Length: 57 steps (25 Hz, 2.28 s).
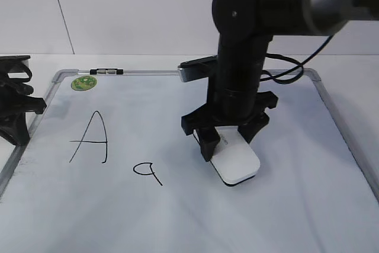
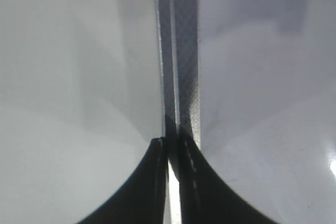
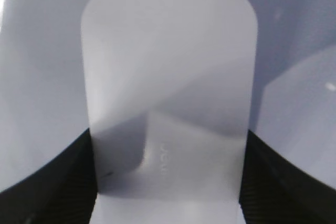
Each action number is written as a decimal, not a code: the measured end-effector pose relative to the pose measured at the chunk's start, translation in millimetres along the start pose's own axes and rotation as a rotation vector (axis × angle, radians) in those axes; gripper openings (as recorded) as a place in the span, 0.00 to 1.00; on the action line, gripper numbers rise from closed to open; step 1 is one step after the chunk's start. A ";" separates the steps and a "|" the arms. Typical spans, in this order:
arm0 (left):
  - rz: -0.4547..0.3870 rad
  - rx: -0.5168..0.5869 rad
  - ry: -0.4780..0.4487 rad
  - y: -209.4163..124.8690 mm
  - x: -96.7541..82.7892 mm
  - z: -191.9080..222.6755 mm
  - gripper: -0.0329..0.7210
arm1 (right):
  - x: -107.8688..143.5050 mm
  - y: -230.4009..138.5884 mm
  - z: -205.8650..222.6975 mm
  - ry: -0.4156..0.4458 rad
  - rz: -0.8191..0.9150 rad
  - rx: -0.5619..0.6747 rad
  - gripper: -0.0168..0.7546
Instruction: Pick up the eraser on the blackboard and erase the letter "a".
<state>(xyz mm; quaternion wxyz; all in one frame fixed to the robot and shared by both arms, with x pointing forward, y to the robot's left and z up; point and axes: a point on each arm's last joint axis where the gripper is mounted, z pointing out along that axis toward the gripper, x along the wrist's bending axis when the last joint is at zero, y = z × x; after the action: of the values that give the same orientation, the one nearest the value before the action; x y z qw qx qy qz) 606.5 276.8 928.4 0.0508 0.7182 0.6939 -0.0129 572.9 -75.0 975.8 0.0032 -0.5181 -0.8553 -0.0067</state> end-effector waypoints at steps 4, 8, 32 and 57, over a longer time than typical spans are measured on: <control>-0.001 0.000 -0.001 0.0 -0.1 0.0 0.07 | 4.0 22.3 13.6 0.001 -0.003 -0.008 0.72; -0.001 0.000 -0.001 0.0 -0.1 0.0 0.07 | 7.6 26.8 26.9 0.002 -0.007 0.025 0.72; 0.000 0.000 0.000 0.2 0.1 0.8 0.07 | 124.5 15.4 31.7 -0.015 -0.234 0.025 0.72; 0.000 0.002 0.000 0.0 0.1 0.8 0.08 | 146.4 14.9 31.4 -0.036 -0.316 -0.041 0.72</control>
<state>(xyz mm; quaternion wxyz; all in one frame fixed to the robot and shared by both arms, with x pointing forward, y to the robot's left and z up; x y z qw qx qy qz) 606.6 276.9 927.6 0.0500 0.7182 0.6939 -0.0135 518.3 62.2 946.3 -0.0240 -0.3772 -0.9257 -0.0151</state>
